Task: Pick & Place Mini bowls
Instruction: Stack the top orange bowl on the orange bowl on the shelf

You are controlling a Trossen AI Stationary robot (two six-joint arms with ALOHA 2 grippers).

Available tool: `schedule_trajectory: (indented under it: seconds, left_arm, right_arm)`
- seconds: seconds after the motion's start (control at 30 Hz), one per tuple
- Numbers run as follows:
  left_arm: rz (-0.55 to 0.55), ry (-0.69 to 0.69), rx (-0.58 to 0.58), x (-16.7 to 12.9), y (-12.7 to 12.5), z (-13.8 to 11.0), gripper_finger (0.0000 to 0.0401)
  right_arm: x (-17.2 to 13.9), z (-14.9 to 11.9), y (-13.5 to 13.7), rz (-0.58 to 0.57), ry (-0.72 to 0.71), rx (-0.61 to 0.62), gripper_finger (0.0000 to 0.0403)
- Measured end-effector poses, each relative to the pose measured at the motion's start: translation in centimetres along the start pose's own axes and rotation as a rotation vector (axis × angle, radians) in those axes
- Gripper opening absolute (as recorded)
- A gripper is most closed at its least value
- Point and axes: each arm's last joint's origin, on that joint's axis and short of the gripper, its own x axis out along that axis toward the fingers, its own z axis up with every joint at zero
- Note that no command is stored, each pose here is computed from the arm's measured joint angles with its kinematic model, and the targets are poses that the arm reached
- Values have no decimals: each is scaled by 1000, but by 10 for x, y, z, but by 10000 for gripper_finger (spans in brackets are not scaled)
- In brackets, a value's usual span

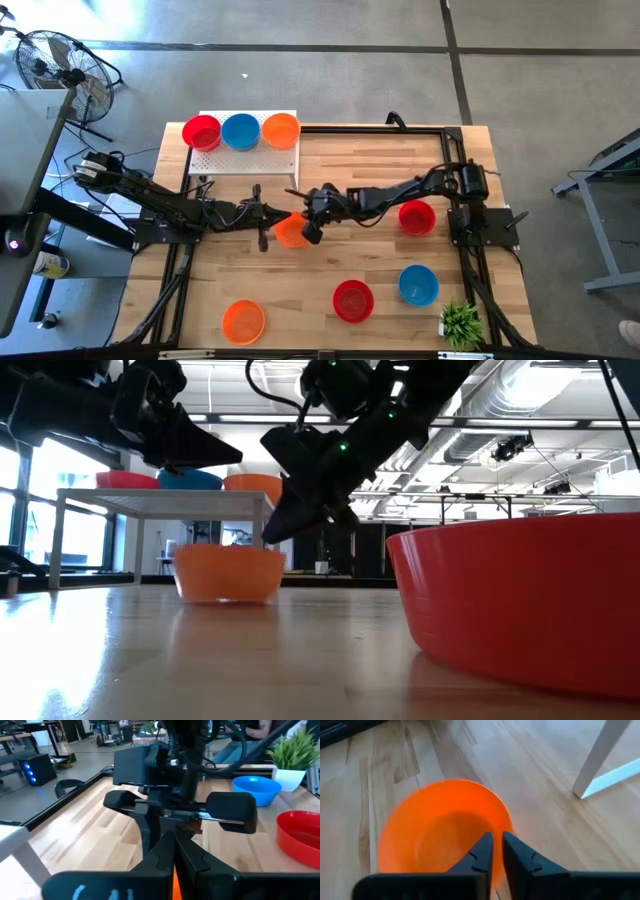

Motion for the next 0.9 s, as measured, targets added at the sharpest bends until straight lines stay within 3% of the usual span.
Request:
schedule_trajectory:
  seconds: [0.17,0.33,0.6,0.9]
  left_arm:
    - [1,18,27,0,0,-2,0]
    - [-9,69,5,2,-1,-3,0]
    - [3,241,37,11,-6,11,0]
    - [-39,355,7,14,-10,25,0]
  right_arm:
    - [-6,7,-3,13,-9,-118,64]
    - [-31,9,5,88,-60,-335,16]
    - [-56,-36,-21,270,-245,-351,13]
    - [-99,-74,-61,208,-339,-347,7]
